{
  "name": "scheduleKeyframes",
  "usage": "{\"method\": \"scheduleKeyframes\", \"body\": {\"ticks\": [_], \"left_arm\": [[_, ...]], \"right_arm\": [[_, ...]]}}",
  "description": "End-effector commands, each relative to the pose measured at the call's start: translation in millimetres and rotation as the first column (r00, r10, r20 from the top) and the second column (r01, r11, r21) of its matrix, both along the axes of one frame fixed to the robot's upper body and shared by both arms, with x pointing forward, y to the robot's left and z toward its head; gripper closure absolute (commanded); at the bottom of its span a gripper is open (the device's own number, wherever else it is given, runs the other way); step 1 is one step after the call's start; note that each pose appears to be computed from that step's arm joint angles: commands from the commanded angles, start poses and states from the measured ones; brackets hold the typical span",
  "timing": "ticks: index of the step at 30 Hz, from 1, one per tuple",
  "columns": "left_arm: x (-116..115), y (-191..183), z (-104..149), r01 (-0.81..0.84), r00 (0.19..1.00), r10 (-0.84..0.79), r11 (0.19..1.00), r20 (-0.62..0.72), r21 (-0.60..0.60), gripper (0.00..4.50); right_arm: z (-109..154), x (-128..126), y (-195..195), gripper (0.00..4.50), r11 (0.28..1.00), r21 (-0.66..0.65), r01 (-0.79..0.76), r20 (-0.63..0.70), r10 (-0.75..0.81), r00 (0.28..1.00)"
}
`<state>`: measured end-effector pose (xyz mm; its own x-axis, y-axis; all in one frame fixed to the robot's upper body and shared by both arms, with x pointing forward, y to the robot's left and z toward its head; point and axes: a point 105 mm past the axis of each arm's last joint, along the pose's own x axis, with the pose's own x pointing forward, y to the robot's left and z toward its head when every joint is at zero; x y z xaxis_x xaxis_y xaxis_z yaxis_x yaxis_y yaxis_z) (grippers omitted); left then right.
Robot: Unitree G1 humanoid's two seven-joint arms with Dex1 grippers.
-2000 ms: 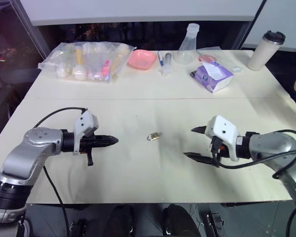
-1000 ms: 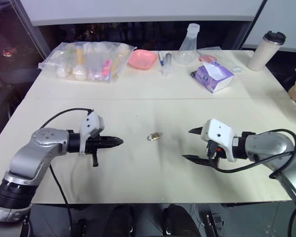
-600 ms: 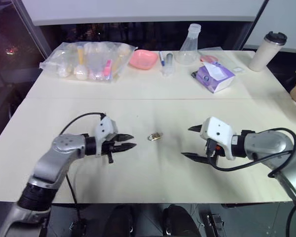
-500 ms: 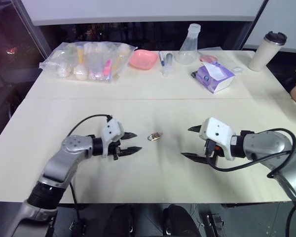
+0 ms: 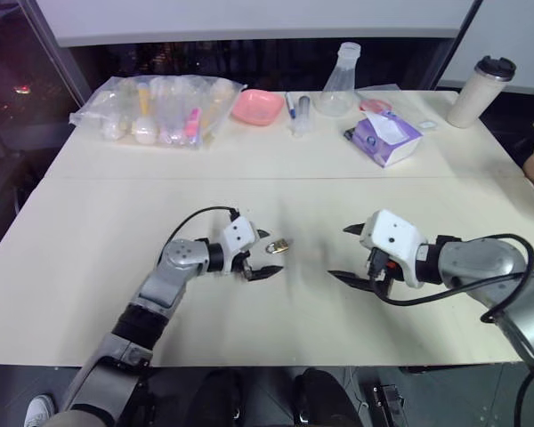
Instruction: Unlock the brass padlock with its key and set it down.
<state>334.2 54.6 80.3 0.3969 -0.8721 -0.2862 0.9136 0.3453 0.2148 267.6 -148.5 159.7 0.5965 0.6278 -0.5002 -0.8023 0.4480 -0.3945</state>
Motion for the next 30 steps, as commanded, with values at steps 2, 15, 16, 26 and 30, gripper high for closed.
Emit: {"method": "scheduleKeyframes", "body": {"ticks": [2, 15, 16, 26, 30], "left_arm": [[11, -13, 3, -0.011, 0.997, 0.009, 1.000, 0.075, 0.020, 0.03], [15, -20, -10, -0.012, 0.996, 0.007, 0.999, 0.087, 0.053, 1.70], [14, -20, -11, -0.008, 0.997, 0.004, 0.998, 0.083, 0.056, 2.20], [14, 3, 13, 0.042, 0.996, -0.046, 0.997, 0.077, 0.058, 3.75], [3, 19, 44, 0.186, 0.981, -0.186, 0.982, 0.047, 0.015, 3.75]], "right_arm": [[12, -5, 3, 0.00, 1.000, 0.007, 0.006, 0.063, -0.006, 0.998], [12, -7, 2, 0.00, 1.000, 0.002, 0.027, 0.069, -0.027, 0.997], [12, -7, 2, 0.00, 1.000, 0.002, 0.027, 0.069, -0.027, 0.997], [16, 0, 10, 0.00, 1.000, -0.002, -0.007, 0.114, 0.007, 0.993], [20, 7, 20, 0.00, 0.998, -0.024, -0.054, 0.185, 0.057, 0.981]]}}
